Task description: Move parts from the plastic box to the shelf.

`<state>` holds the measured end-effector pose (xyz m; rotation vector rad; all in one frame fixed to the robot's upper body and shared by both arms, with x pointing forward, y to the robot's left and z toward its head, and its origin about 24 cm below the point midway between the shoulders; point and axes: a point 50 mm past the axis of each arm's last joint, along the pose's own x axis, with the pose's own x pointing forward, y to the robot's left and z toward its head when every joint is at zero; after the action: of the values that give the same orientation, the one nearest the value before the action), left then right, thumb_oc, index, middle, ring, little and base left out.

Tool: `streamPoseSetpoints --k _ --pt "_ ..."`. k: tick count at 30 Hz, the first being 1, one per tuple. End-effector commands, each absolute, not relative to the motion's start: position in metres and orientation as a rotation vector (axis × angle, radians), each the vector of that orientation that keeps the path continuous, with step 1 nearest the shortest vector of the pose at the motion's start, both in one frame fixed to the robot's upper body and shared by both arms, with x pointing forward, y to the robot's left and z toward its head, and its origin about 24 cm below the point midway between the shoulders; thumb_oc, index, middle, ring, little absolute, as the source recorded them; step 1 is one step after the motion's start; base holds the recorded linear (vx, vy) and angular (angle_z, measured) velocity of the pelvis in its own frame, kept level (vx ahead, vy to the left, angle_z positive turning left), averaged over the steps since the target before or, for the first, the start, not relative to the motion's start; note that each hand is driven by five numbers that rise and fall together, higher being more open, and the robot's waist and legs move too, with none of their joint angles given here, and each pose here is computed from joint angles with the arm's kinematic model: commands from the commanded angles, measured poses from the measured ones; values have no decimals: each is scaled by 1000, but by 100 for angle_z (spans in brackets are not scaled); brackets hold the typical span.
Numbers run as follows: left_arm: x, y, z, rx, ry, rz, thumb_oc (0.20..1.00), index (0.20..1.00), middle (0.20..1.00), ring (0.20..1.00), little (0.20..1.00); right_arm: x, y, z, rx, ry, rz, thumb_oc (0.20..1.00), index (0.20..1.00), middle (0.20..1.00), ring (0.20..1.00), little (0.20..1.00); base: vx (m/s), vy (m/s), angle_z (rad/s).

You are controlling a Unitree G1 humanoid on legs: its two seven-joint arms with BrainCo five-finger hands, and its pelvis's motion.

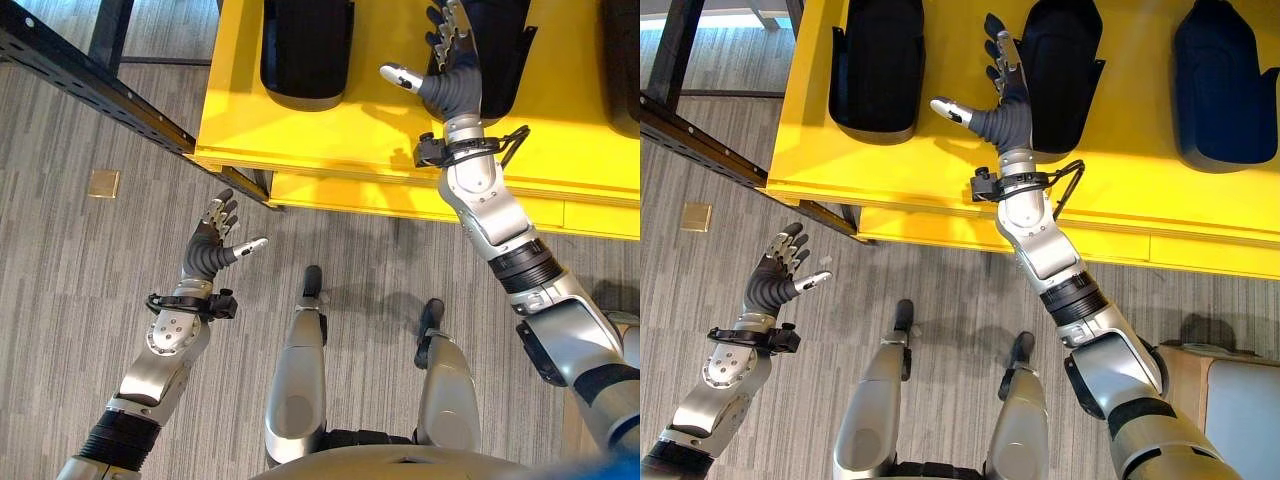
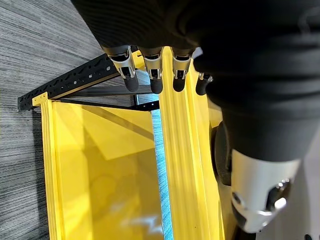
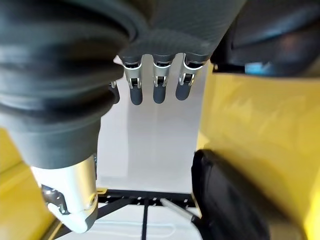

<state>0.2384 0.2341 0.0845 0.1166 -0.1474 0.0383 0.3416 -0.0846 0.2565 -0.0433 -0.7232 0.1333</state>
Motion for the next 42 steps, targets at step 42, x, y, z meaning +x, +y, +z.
streamPoseSetpoints --k 42 --pt "227 236 92 183 -214 75 1000 1000 1000 1000 1000 347 -71 243 199 -653 108 1000 1000 1000 1000 1000 0 0 0"
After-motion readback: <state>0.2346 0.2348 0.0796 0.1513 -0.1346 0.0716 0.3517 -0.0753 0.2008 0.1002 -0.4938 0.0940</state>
